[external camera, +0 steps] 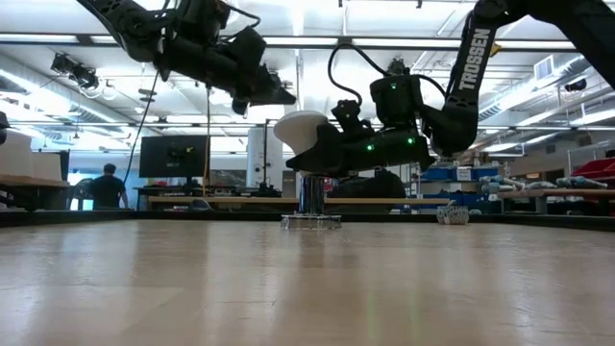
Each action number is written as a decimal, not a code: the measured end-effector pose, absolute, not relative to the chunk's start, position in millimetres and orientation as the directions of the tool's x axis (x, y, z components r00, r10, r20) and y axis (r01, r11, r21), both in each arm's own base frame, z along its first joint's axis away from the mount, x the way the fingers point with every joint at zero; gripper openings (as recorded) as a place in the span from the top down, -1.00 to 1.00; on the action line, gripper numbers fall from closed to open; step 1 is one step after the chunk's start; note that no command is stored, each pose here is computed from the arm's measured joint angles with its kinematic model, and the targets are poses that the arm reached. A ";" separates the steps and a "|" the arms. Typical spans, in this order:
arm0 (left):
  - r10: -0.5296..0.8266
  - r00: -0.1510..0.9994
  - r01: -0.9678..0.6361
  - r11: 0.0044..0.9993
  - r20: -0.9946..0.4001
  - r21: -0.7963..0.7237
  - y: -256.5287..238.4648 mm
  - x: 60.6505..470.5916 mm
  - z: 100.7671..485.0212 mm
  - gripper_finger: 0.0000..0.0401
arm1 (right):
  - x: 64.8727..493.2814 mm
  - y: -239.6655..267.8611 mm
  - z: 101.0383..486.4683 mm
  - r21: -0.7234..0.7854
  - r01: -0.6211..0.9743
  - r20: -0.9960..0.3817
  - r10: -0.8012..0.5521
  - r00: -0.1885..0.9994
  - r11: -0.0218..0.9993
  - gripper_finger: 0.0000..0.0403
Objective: Screw lightbulb
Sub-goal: Insert the light into the lamp socket
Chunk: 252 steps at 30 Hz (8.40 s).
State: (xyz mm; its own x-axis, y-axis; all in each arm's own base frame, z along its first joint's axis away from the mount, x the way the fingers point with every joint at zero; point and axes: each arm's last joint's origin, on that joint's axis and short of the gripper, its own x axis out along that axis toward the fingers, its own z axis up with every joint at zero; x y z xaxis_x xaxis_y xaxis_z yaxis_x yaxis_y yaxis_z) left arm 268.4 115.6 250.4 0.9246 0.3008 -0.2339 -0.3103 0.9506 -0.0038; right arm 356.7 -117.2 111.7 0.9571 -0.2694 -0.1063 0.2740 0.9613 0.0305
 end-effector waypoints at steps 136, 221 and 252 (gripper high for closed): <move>0.300 0.794 -0.254 0.954 -0.528 0.161 110.1 308.9 259.3 1.00 | 294.4 -114.1 238.8 0.024 0.378 -0.305 -0.353 0.884 0.926 0.94; 0.296 0.791 -0.248 0.955 -0.535 0.162 108.8 308.7 258.7 1.00 | 314.9 -140.2 237.6 0.060 0.275 -0.462 -0.217 0.860 0.960 0.95; 0.316 0.776 -0.265 0.949 -0.545 0.173 109.8 307.5 257.9 1.00 | 318.1 -130.4 241.7 0.075 0.264 -0.447 -0.204 0.871 0.962 0.95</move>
State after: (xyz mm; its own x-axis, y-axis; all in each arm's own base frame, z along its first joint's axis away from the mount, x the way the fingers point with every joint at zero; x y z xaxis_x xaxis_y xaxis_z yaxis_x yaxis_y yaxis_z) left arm 307.5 109.8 257.9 0.7764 0.3164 -0.5451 -0.2654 0.9486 0.1726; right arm 318.1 -130.4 241.7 0.8708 -0.2040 -0.4474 0.2639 0.9616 0.0752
